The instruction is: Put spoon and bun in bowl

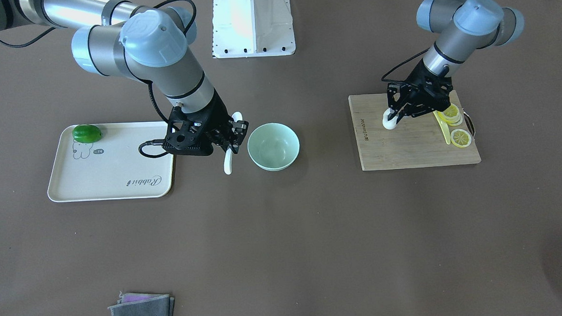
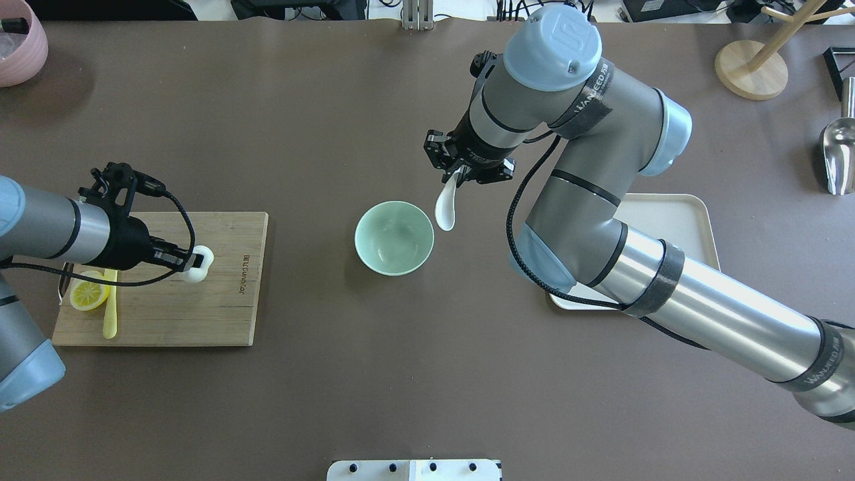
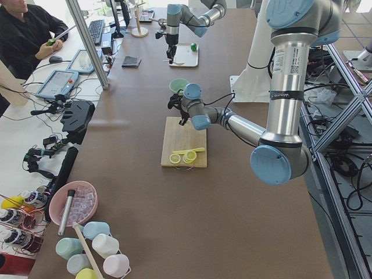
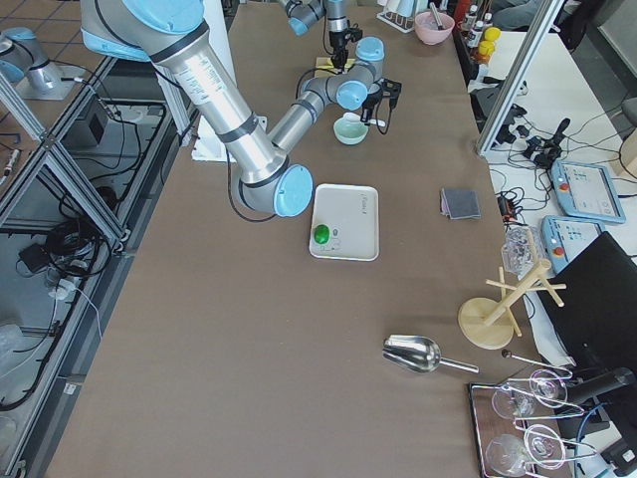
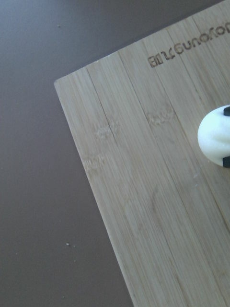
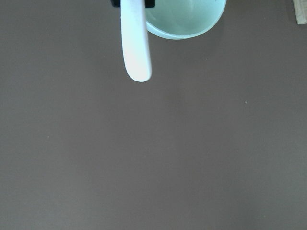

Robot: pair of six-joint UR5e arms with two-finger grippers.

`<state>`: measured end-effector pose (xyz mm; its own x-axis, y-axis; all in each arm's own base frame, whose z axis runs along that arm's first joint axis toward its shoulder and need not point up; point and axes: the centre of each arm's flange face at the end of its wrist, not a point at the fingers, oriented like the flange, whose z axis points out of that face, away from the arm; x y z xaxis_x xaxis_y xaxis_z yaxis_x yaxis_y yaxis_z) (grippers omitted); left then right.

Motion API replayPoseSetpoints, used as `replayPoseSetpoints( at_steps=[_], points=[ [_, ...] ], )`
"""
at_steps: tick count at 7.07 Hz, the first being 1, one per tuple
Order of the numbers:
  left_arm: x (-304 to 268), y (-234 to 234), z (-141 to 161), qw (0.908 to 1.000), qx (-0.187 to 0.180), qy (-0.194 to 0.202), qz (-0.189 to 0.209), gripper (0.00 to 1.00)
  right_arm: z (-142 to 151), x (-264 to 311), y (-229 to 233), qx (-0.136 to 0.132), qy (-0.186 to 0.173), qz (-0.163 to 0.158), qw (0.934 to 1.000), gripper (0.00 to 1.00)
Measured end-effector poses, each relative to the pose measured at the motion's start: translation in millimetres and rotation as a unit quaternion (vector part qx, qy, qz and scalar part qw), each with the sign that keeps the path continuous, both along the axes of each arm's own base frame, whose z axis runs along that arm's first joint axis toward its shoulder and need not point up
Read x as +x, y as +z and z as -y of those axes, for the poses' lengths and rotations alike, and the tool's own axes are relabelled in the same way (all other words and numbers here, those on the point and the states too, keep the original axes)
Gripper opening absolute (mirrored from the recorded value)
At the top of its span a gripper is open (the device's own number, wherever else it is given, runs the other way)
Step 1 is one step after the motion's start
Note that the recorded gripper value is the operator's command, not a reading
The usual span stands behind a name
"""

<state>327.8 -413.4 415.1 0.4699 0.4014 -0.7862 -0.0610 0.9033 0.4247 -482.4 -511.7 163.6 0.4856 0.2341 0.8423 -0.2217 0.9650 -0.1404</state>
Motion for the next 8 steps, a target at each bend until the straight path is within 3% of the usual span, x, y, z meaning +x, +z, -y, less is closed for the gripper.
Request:
replayPoseSetpoints(
  at_steps=[2,4,6,7,8],
  points=[
    [-9.1,-41.6,22.8,0.9994,-0.007,0.005,-0.033,0.0,-7.9,-31.2,0.4,0.019,0.024,-0.005,0.9995,0.0],
    [2.7,-78.6,39.5,0.999,-0.019,0.0,-0.042,0.0,-3.3,-62.7,7.4,0.023,0.048,0.007,0.9986,0.0],
    [8.1,-84.3,44.8,0.9989,-0.022,0.0,-0.041,0.0,-7.9,-84.6,1.2,0.03,0.059,0.006,0.9978,0.0],
    [10.7,-86.4,47.3,0.9989,-0.024,-0.001,-0.041,0.0,-7.2,-93.0,-1.8,0.031,0.061,0.004,0.9977,0.38],
    [13.9,-88.8,50.2,0.9988,-0.026,-0.002,-0.043,0.0,-6.6,-96.8,-3.8,0.031,0.061,0.002,0.9976,0.99]
  ],
)
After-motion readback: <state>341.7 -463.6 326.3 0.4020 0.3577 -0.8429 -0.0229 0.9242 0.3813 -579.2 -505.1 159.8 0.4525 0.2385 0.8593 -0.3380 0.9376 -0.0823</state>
